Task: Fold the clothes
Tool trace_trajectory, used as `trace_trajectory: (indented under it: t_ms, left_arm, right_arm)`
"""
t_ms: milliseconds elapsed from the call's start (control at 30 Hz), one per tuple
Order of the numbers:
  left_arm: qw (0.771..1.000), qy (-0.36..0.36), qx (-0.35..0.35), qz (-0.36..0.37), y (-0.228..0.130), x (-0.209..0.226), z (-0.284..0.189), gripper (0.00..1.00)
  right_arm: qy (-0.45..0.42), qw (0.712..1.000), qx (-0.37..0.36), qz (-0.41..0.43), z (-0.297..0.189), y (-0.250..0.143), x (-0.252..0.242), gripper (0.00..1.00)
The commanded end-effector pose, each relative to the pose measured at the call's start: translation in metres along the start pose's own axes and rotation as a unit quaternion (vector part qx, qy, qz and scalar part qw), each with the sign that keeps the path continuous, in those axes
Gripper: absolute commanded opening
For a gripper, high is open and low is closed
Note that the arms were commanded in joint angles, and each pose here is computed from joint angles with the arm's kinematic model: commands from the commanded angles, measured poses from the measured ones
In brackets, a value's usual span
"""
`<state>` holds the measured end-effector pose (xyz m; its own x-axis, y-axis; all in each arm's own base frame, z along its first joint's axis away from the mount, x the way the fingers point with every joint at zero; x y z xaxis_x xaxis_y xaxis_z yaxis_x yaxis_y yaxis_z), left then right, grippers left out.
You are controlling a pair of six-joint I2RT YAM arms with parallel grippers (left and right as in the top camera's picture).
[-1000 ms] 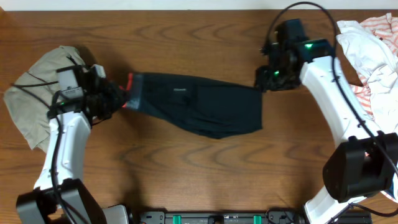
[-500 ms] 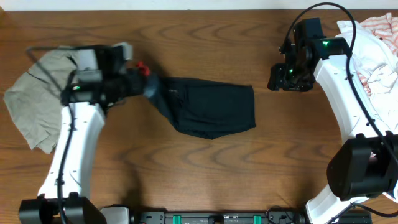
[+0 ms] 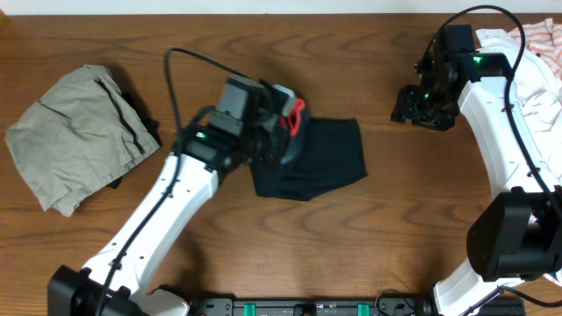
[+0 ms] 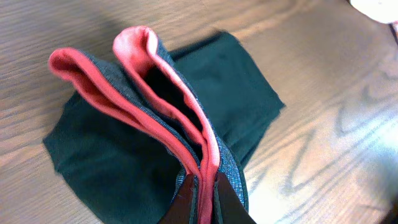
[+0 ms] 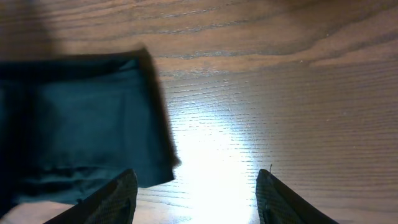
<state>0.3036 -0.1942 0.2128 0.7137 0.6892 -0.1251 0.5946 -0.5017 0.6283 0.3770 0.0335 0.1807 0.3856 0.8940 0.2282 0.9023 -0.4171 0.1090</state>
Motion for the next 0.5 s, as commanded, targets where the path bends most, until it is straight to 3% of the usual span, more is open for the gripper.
trace_trajectory:
  t_ms: [0,133,467]
  left_arm:
    - [1.0,-0.006,-0.005,0.015,0.01,-0.012,0.009,0.06]
    - [1.0,0.0,-0.016,0.019,0.017,-0.018,0.02,0.06]
    - [0.983,0.159,-0.046,-0.078,0.024,0.026,0.0,0.06]
  right_arm:
    - [0.005,1.0,0.003,0.0,-0.001,0.0,0.001,0.6]
    - [0.005,1.0,0.005,-0.002,-0.001,-0.001,0.002,0.6]
    - [-0.012,1.0,0.008,-0.014,0.005,-0.004,-0.005,0.62]
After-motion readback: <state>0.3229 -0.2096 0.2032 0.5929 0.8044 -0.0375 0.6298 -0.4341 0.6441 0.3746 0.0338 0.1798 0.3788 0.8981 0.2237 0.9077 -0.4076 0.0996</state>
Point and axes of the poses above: each gripper's point midway between its finger pads, its own z axis out along the fingers, its own x axis along the line the jaws close on, y = z × x, the point moved 5 cm from there along -z, back along the fingers, and after that the axes turned 14 degrees about z, right-handed, at the moved point
